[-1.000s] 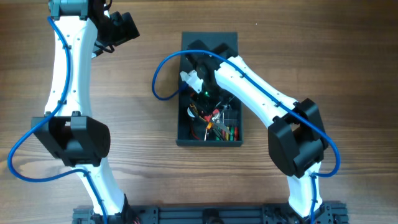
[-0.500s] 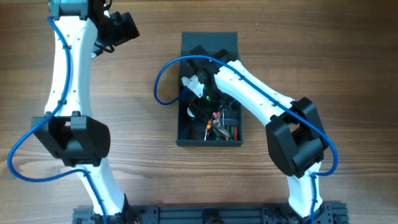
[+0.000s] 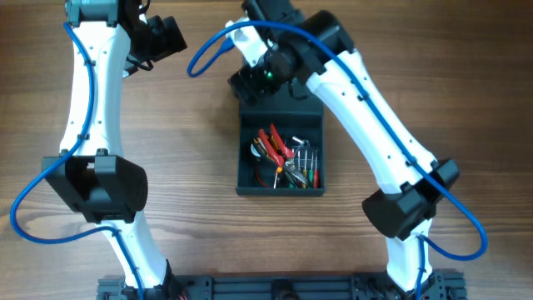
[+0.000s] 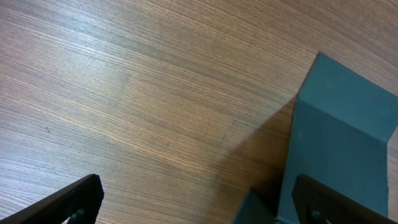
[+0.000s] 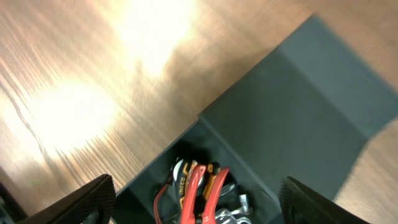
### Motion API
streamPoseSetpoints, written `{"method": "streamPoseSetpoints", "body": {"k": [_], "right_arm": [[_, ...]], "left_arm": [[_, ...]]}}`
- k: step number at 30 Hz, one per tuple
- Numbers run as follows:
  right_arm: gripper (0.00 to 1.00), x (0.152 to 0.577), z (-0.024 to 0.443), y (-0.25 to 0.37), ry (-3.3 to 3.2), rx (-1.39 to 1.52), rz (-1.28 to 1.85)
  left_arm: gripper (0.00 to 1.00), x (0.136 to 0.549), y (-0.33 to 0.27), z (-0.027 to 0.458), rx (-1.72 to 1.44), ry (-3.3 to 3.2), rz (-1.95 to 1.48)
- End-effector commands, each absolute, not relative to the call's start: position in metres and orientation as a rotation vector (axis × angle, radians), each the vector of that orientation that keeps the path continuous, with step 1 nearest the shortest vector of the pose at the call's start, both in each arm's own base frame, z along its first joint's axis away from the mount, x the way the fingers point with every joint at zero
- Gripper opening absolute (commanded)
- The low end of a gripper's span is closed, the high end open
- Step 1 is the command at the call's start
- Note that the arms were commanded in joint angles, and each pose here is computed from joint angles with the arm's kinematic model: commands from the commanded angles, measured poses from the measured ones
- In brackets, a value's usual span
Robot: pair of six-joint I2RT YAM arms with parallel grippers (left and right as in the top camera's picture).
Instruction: Pack container
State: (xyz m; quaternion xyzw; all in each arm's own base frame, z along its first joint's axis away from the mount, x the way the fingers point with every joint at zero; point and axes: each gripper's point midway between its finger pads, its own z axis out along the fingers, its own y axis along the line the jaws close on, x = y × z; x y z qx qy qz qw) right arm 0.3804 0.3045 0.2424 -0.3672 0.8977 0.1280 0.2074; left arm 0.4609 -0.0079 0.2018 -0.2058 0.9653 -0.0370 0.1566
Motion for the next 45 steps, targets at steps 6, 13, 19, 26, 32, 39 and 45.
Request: {"method": "streamPoseSetpoints", "body": {"k": [6, 13, 19, 26, 32, 39, 45], "right_arm": [[0.92, 0.430, 0.296, 0.191, 2.507, -0.526, 0.076], [0.04, 0.466, 0.294, 0.042, 2.575, -0.020, -0.001], [0.04, 0.473, 0.267, 0.010, 2.619, 0.018, -0.044], [0.04, 0.446, 0.146, 0.041, 2.845, -0.137, 0.407], [0.04, 0.423, 0.120, 0.052, 2.802, -0.163, 0.833], [0.04, 0.401, 0.088, 0.063, 2.839, -0.042, 1.003], [0.04, 0.393, 0.068, 0.064, 2.872, 0.068, 1.023]], "left_arm": [[1.00, 0.482, -0.008, 0.219, -0.574, 2.651, -0.136], [0.04, 0.488, -0.023, 0.223, -0.533, 2.641, -0.245], [0.04, 0.487, -0.091, 0.222, 0.006, 2.665, -0.308], [0.04, 0.448, -0.149, 0.162, 0.370, 2.695, -0.887], [0.04, 0.417, -0.141, 0.105, 0.358, 2.745, -1.207], [0.04, 0.391, -0.157, 0.042, 0.371, 2.930, -1.293], [0.04, 0.388, -0.142, 0.017, 0.364, 3.033, -1.163]]}}
